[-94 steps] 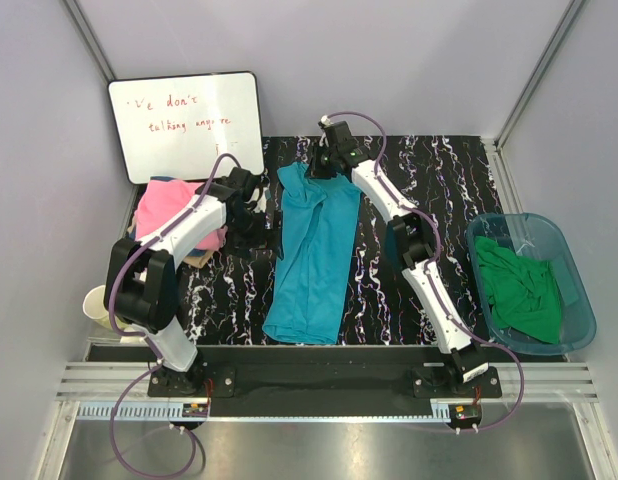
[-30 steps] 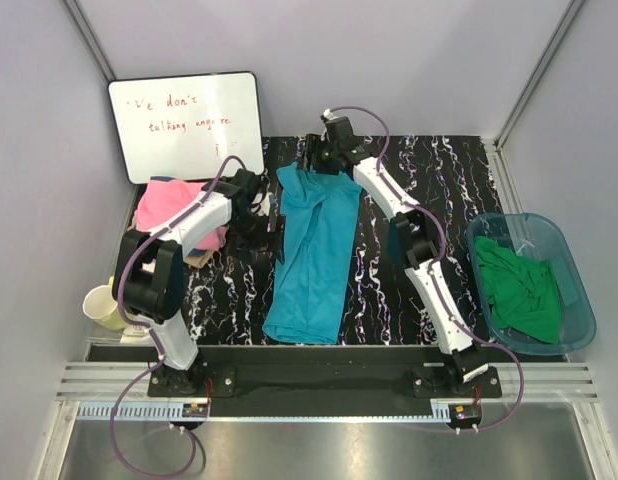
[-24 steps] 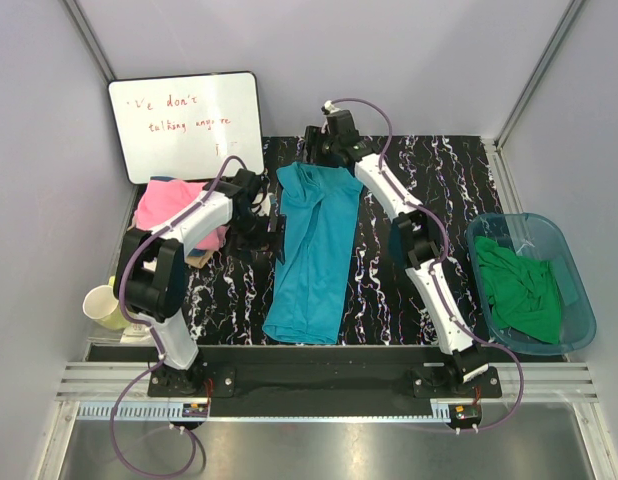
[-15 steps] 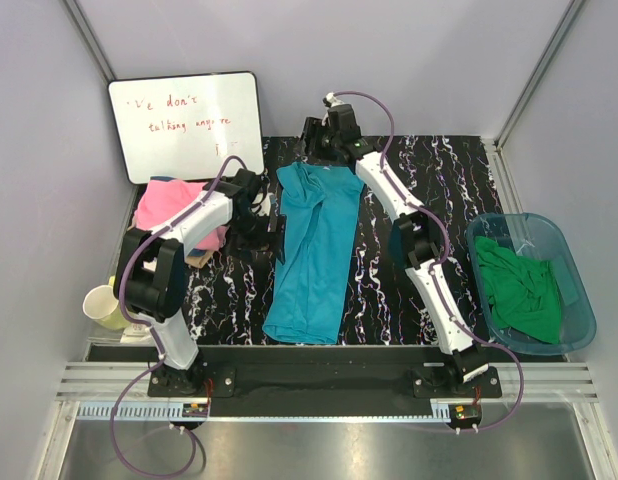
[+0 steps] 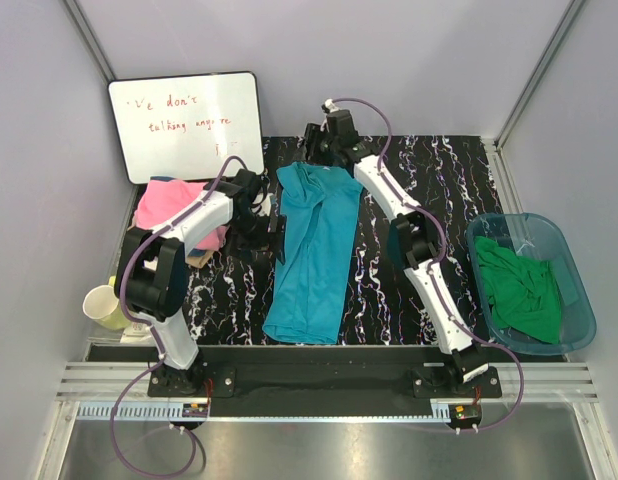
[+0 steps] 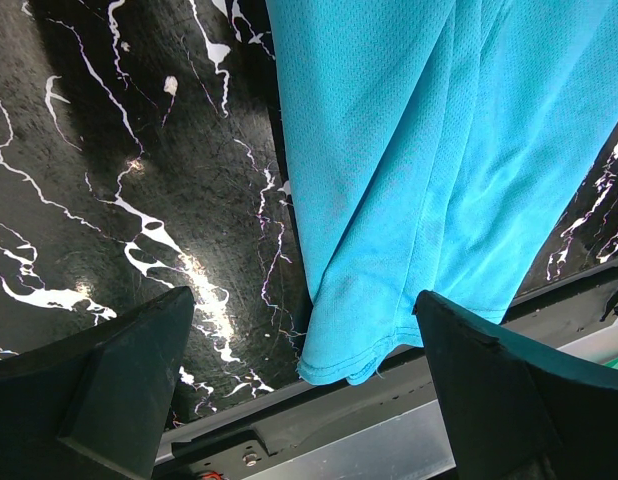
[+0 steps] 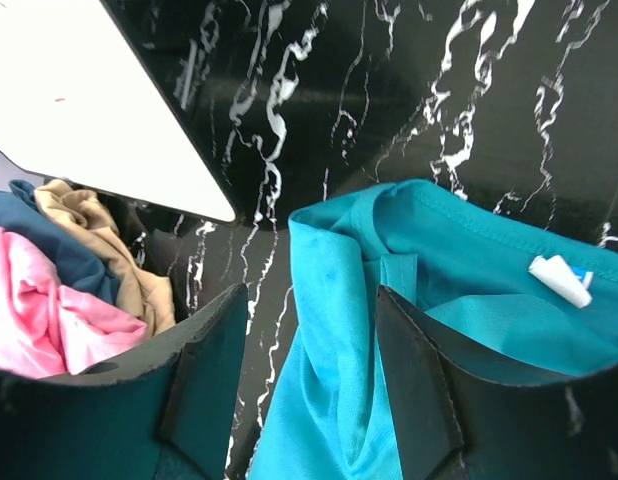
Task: Fold and stack the t-shirts
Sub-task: Rotate the tshirt 90 degrees
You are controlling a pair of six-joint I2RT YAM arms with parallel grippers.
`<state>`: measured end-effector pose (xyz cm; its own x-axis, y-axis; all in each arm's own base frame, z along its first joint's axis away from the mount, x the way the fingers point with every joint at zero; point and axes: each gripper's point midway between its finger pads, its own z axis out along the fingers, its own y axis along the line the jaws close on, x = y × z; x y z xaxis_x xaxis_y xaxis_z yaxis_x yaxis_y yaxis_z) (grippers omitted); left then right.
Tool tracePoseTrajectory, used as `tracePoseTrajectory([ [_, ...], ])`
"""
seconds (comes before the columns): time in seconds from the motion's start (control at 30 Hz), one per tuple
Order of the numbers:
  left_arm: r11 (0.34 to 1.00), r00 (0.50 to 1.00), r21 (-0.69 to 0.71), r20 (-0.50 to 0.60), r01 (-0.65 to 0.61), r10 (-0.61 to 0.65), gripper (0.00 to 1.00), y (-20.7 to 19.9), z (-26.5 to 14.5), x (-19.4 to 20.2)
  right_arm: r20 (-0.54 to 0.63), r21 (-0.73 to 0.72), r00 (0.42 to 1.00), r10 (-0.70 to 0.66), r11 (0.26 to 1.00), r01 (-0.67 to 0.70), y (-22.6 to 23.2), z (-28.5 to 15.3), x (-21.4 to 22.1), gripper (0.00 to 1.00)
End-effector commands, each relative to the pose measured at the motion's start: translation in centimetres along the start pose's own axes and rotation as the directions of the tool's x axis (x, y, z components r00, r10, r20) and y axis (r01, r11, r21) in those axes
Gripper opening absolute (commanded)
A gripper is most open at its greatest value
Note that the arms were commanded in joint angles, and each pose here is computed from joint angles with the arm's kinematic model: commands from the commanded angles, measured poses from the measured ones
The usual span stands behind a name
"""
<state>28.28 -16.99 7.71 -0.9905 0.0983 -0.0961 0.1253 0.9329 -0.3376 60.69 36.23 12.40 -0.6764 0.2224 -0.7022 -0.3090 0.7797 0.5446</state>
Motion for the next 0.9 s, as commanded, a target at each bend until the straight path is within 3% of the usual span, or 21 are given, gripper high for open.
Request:
tracePoseTrajectory([
  [0.0,0.999,0.999,0.035,0.026,-0.029,0.028,0.99,-1.0,-0.8,-1.0,-0.005,-0.042,1.000,0.020,0.999,-0.021,0.5,1.0,0.8,0.61],
  [0.7,0.999,0.999,0.029,0.022,-0.034,0.034,0.99,-0.8,-0.7,-0.8,-0.107,0.008,0.992,0.071,0.998,-0.070,-2.1,2.4,5.3,0.47],
  [0.87,0.999,0.999,0.021,0.018,-0.035,0.035,0.99,-0.7,-0.7,-0.6,-0.114,0.019,0.991,0.074,0.997,-0.072,-2.5,2.6,5.8,0.36],
])
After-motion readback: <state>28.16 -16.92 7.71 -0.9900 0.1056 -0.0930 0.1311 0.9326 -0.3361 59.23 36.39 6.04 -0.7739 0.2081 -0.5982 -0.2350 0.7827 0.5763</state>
